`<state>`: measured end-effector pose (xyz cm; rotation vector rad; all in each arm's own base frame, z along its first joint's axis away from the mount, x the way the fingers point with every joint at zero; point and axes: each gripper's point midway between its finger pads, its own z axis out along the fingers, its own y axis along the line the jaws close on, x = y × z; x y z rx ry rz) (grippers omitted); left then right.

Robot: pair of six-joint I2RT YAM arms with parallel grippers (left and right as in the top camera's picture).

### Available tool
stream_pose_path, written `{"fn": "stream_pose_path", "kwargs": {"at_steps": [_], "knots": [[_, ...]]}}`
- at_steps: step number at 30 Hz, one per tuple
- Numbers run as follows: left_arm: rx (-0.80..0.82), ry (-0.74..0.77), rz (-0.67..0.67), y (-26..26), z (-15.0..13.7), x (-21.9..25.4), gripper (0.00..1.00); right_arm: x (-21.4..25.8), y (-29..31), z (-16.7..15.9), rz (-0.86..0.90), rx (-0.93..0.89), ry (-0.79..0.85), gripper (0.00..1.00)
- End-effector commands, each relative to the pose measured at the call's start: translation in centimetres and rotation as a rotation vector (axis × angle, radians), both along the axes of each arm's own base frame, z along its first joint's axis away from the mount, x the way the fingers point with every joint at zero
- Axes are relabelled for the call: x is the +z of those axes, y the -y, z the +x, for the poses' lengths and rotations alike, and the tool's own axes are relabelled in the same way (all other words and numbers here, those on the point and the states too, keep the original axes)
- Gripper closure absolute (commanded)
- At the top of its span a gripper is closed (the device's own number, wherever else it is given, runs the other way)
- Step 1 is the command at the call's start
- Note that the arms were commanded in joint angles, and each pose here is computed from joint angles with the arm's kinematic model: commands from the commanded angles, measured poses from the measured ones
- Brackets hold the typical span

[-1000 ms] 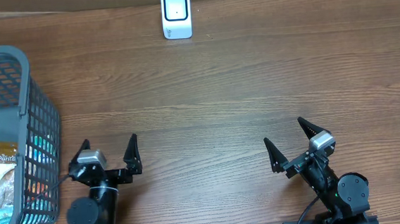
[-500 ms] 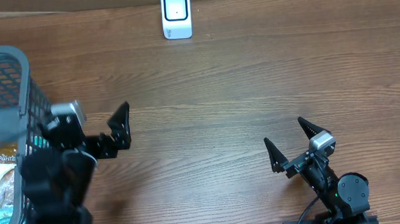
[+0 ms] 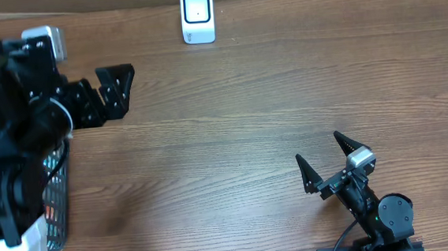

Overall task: Scan the item barcode
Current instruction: 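Reach the left gripper into the grey basket and grasp the clear snack bag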

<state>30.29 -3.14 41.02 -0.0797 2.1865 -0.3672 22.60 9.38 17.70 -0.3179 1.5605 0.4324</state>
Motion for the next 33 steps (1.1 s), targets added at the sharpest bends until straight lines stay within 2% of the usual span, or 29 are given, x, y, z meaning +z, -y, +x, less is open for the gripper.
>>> {"fn": "stream_pose_path", "kwargs": {"at_steps": [1, 2, 3, 10, 13, 14, 17, 21, 26, 30, 33], "knots": [[0.035, -0.005, 0.011, -0.9, 0.4, 0.1, 0.01, -0.1, 0.0, 0.0, 0.005, 0.002, 0.005, 0.00], [0.109, -0.020, -0.007, -1.9, 0.3, 0.0, 0.00, -0.1, 0.0, 0.0, 0.005, 0.002, 0.005, 0.00], [0.292, -0.048, -0.072, -4.9, -0.1, -0.1, 0.00, -0.1, 0.0, 0.0, 0.005, 0.002, 0.005, 0.00], [0.576, -0.026, -0.161, -13.7, -2.3, 0.3, 0.00, -0.1, 0.0, 0.0, 0.004, 0.002, 0.005, 0.00], [0.672, 0.011, -0.220, -16.8, -3.3, 0.9, 0.00, -0.1, 0.0, 0.0, 0.005, 0.002, 0.005, 0.00], [0.749, 0.025, -0.260, -18.6, -3.7, 0.9, 0.00, -0.1, 0.0, 0.0, 0.005, 0.002, 0.005, 0.00], [0.905, 0.007, -0.223, -22.3, -4.2, 0.0, 0.00, -0.1, 0.0, 0.0, 0.005, 0.002, 0.005, 0.00], [1.132, -0.133, -0.192, -25.9, -5.5, -3.7, 0.01, -0.1, 0.0, 0.0, 0.005, 0.002, 0.005, 0.00], [1.237, -0.249, -0.126, -28.5, -6.3, -6.5, 0.00, -0.1, 0.0, 0.0, 0.005, 0.002, 0.005, 0.00], [1.222, -0.286, -0.095, -29.5, -6.3, -7.3, 0.00, -0.1, 0.0, 0.0, 0.005, 0.002, 0.005, 0.00], [1.152, -0.351, -0.002, -30.7, -6.7, -8.3, 0.02, -0.1, 0.0, 0.0, 0.004, 0.002, 0.005, 0.00]]}}
